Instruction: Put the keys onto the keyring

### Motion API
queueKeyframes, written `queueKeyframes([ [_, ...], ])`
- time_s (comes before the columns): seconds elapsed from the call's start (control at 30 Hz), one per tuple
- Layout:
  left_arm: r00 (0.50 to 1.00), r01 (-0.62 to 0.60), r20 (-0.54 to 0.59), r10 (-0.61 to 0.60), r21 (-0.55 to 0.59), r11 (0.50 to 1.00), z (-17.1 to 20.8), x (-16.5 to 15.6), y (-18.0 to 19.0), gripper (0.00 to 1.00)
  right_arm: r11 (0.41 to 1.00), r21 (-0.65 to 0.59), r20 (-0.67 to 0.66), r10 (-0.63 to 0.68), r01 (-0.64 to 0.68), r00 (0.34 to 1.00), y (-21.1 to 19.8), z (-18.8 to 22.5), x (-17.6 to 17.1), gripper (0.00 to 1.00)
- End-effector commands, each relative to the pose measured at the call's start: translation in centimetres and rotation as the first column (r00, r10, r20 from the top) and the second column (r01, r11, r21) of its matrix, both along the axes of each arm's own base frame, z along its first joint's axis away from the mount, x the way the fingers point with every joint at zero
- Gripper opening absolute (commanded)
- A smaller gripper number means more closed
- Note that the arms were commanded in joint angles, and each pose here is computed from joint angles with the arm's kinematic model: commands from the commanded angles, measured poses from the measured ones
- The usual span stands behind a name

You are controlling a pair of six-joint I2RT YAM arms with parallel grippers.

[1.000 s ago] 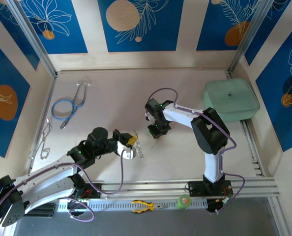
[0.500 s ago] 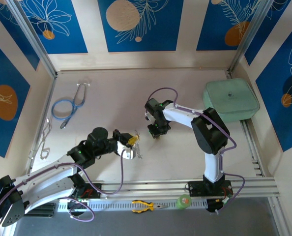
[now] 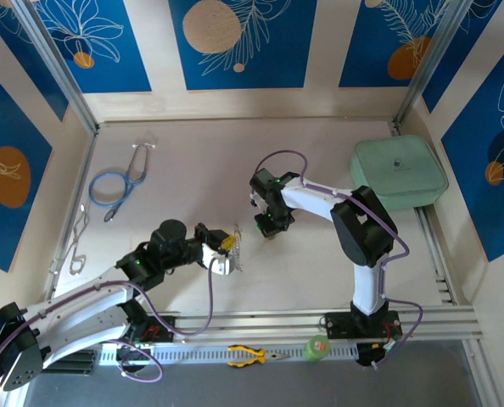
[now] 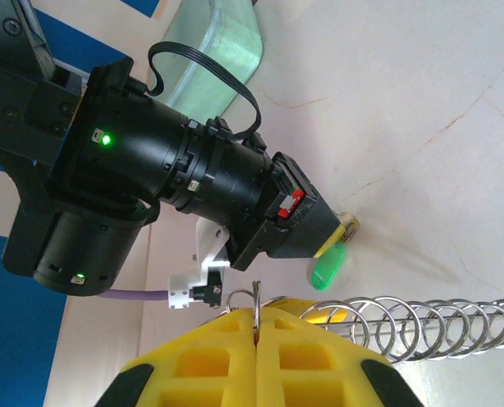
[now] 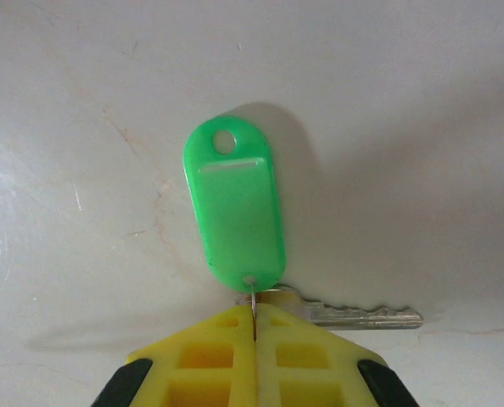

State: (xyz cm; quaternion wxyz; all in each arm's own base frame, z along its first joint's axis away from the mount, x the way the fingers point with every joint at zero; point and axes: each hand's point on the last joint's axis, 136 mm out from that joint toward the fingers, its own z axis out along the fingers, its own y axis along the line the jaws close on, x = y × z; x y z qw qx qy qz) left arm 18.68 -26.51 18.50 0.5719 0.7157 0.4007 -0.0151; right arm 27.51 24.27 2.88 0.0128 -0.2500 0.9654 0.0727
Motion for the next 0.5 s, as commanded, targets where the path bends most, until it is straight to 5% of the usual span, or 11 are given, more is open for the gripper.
queueKeyframes([
  [0.0,0.999,0.032,0.012,-0.031,-0.028,0.999,1.3,-0.5,-0.5,0.0,0.997,0.064,0.092,0.037,-0.043,0.995,0.2,3.0,0.3,0.0],
  [0.27,0.999,0.03,0.016,-0.03,-0.02,0.999,1.5,-0.6,-0.3,0.0,0.893,0.315,0.322,0.217,-0.321,0.921,1.2,9.2,-1.8,0.0],
  [0.47,0.998,0.062,0.02,-0.062,-0.009,0.998,1.6,-0.9,-0.7,0.0,0.806,0.32,0.435,0.342,-0.498,0.833,1.1,12.7,-4.1,0.0],
])
